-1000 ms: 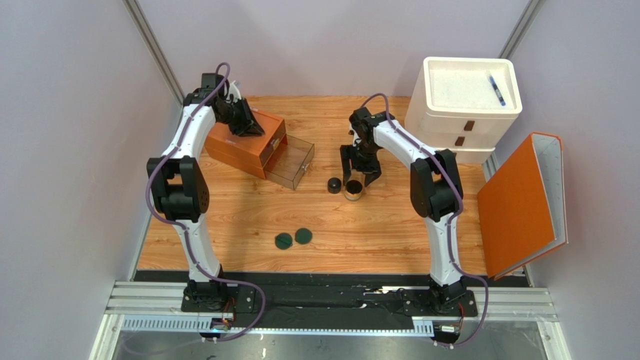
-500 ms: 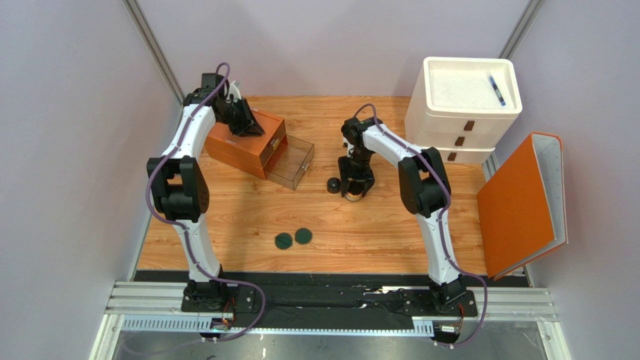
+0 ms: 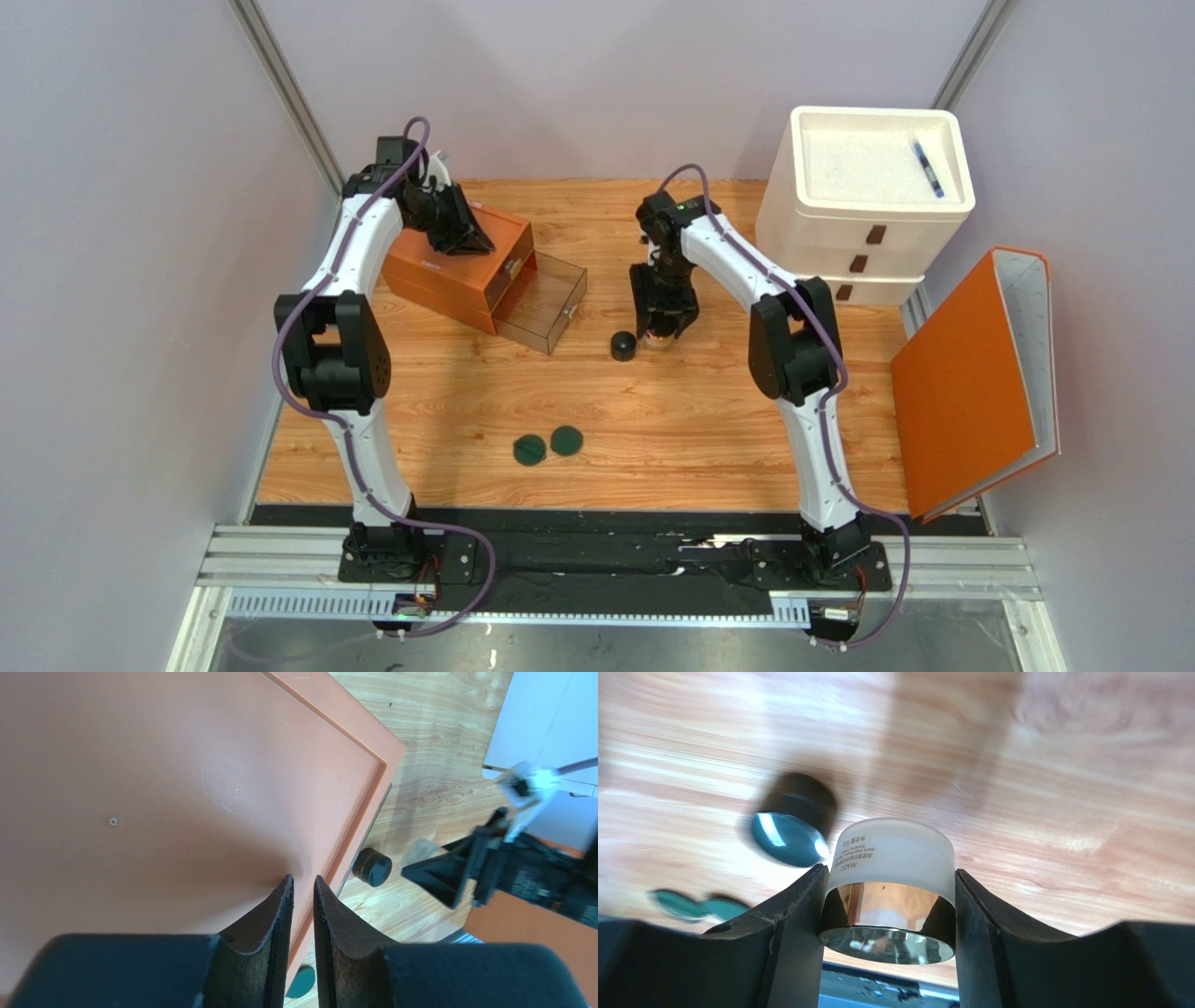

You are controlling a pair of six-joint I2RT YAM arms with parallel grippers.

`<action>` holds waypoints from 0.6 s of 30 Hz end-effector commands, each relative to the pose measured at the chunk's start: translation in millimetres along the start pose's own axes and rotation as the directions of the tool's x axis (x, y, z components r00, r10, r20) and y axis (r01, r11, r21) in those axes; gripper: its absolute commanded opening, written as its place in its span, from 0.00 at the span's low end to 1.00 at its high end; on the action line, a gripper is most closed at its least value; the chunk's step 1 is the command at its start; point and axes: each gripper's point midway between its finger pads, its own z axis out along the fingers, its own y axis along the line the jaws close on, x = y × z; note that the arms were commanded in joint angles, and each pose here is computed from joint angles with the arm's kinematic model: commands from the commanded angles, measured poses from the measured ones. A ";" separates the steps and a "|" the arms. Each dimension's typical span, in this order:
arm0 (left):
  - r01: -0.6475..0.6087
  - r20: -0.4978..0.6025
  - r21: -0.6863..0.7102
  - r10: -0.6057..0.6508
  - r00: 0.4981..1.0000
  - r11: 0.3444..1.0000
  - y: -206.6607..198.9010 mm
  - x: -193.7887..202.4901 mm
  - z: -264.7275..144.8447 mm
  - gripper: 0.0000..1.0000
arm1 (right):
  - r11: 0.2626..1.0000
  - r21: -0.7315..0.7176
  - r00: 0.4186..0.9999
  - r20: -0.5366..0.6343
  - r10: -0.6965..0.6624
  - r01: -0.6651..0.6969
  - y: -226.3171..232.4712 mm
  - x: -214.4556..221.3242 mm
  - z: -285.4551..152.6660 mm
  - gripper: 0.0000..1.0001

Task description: Organize the makeup

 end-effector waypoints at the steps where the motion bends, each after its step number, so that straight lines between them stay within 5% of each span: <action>1: 0.020 -0.073 -0.082 -0.026 0.997 0.996 22.5 17.8 8.3 0.24 | 0.982 -0.184 0.970 0.245 0.010 0.037 44.0 -45.8 -77.7 0.01; 7: 0.023 -0.066 -0.073 -0.028 0.997 0.997 21.1 15.9 9.8 0.24 | 0.884 -0.465 0.963 0.256 0.085 0.046 102.3 -68.9 -90.5 0.01; 18: 0.027 -0.064 -0.058 -0.031 0.997 0.998 19.6 16.1 11.8 0.24 | 0.701 -0.710 0.953 0.254 0.164 0.068 196.1 -104.3 -108.1 0.00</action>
